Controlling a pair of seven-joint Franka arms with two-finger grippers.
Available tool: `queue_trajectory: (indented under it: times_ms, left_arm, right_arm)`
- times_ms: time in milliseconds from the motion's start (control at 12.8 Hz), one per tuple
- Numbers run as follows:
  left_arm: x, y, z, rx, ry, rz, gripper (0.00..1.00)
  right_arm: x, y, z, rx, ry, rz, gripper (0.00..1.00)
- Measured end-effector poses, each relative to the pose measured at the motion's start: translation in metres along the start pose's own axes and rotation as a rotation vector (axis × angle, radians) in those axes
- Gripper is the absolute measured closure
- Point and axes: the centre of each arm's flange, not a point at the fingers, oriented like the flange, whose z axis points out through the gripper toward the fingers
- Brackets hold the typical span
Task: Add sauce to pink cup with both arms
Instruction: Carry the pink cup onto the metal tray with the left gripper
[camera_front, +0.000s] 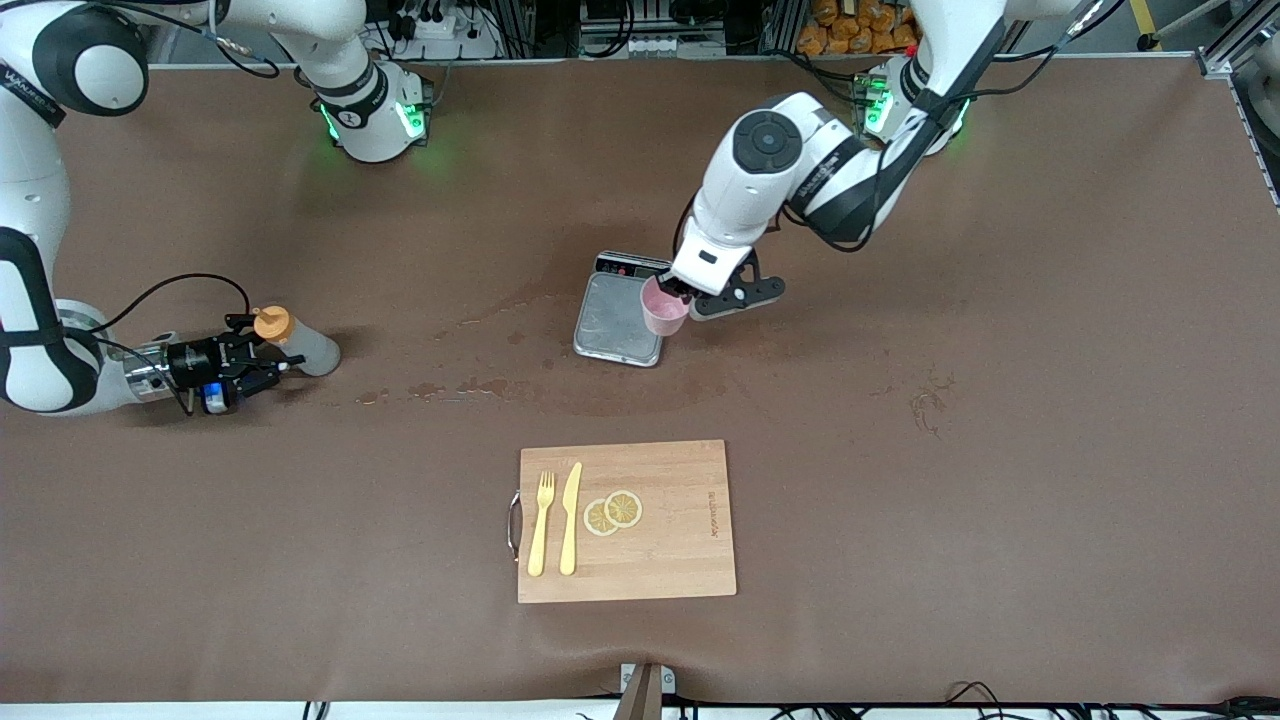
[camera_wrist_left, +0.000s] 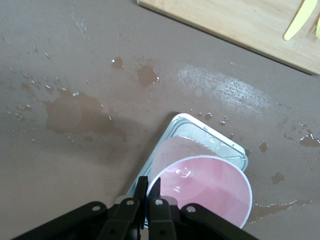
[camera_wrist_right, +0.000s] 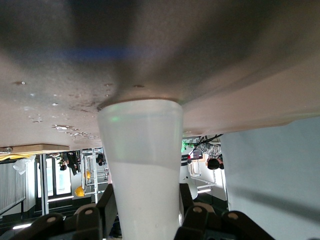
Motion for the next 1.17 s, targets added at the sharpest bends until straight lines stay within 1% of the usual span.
queue_trajectory:
  times_ms: [156,312,468,625,781,1015,1171]
  left_arm:
    - [-0.018,0.014,0.018,0.019,0.010,-0.034,0.96]
    - [-0.030,0.029,0.034,0.025,0.014,-0.069,0.96]
    - [-0.039,0.039,0.049,0.030,0.009,-0.078,0.96]
    - [-0.043,0.042,0.060,0.041,0.012,-0.079,0.96]
    - [-0.046,0.042,0.069,0.051,0.019,-0.079,0.96]
    - [-0.046,0.045,0.075,0.052,0.017,-0.080,0.96]
    - [-0.050,0.047,0.076,0.051,0.015,-0.074,0.96]
  right_arm:
    - [0.000,0.000,-0.001,0.001,0.001,-0.001,0.57]
    - [0.000,-0.001,-0.001,0.002,0.004,-0.002,0.59]
    - [-0.001,-0.001,-0.003,0.002,0.006,-0.004,0.63]
    - [-0.006,-0.003,-0.005,-0.006,-0.004,-0.004,0.63]
    - [-0.017,-0.009,-0.010,-0.019,-0.010,0.034,0.63]
    - [-0.036,-0.020,-0.019,-0.042,-0.011,0.067,0.63]
    - [-0.049,-0.033,-0.015,-0.067,-0.003,0.112,0.63]
